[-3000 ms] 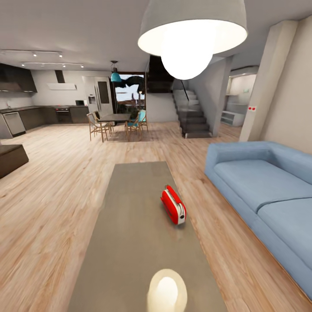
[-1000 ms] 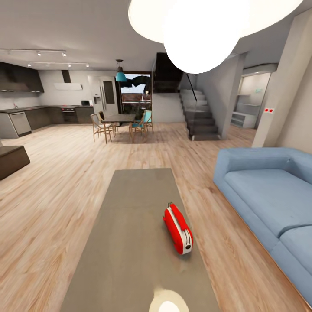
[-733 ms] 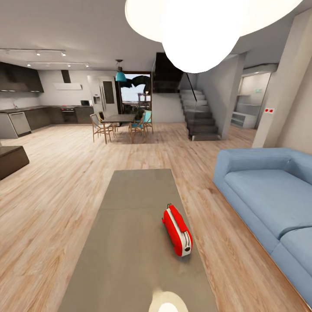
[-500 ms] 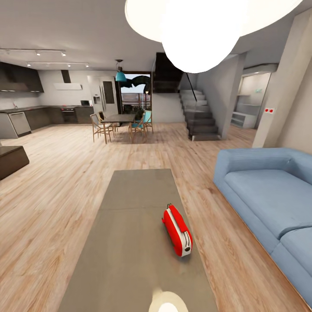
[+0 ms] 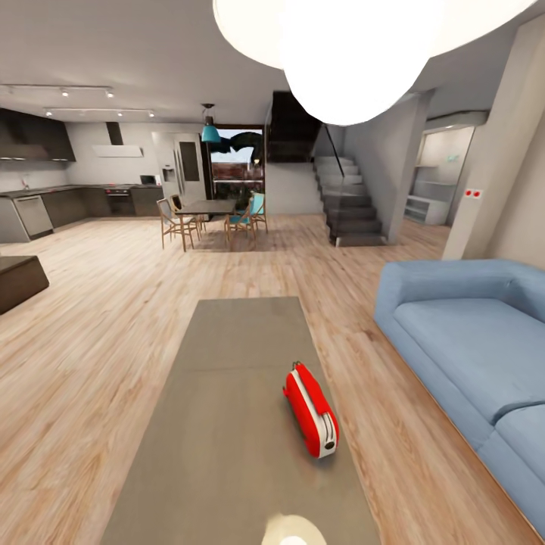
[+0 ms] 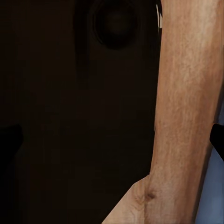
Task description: Turn on the radio receiver that's on the table in the living room.
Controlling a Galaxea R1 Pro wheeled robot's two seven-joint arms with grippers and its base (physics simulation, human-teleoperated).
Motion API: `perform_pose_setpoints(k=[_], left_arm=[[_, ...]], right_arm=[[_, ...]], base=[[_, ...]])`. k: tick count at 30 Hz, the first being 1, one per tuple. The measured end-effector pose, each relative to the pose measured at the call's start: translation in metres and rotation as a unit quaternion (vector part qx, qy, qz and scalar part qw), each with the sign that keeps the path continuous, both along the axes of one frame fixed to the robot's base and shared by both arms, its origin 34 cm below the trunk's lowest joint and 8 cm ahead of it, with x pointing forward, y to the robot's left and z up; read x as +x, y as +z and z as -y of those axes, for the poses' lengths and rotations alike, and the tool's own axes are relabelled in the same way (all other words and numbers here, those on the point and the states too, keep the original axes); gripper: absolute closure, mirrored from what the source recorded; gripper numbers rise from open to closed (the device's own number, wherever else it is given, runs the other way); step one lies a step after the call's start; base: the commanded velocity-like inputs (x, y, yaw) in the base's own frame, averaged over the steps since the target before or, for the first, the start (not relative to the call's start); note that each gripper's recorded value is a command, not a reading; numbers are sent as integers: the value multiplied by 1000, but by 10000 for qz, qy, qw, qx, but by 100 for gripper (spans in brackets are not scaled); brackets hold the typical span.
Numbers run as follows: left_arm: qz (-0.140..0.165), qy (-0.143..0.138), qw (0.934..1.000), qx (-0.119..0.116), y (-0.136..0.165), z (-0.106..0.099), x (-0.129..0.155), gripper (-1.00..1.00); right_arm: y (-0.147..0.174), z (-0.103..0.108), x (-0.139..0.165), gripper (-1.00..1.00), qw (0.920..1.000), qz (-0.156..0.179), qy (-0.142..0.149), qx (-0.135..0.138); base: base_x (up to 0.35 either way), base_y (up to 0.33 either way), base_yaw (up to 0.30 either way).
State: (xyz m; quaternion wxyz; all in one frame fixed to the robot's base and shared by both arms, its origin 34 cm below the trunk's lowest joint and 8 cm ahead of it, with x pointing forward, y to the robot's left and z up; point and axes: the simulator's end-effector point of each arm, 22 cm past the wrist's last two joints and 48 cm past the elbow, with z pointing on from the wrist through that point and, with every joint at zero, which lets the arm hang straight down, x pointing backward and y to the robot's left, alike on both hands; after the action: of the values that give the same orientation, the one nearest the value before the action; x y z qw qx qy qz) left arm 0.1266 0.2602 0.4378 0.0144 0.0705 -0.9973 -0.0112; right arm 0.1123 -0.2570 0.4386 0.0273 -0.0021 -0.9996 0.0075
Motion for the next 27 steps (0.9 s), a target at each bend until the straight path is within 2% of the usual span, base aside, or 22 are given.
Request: perform_pose_setpoints(k=[5,9,27], left_arm=[[0,3,10000,5,0,-1,0,-100],[-1,3,10000,7,0,0,0,-100],[-1,-2,10000,-2,0,1,0,-100]], right_arm=[[0,0,0,-100,10000,0,0,1],[0,0,0,-100,10000,0,0,0],[0,0,0,-100,10000,-3,0,-3]], base=[[294,0,0],[121,0,0],[4,0,0]])
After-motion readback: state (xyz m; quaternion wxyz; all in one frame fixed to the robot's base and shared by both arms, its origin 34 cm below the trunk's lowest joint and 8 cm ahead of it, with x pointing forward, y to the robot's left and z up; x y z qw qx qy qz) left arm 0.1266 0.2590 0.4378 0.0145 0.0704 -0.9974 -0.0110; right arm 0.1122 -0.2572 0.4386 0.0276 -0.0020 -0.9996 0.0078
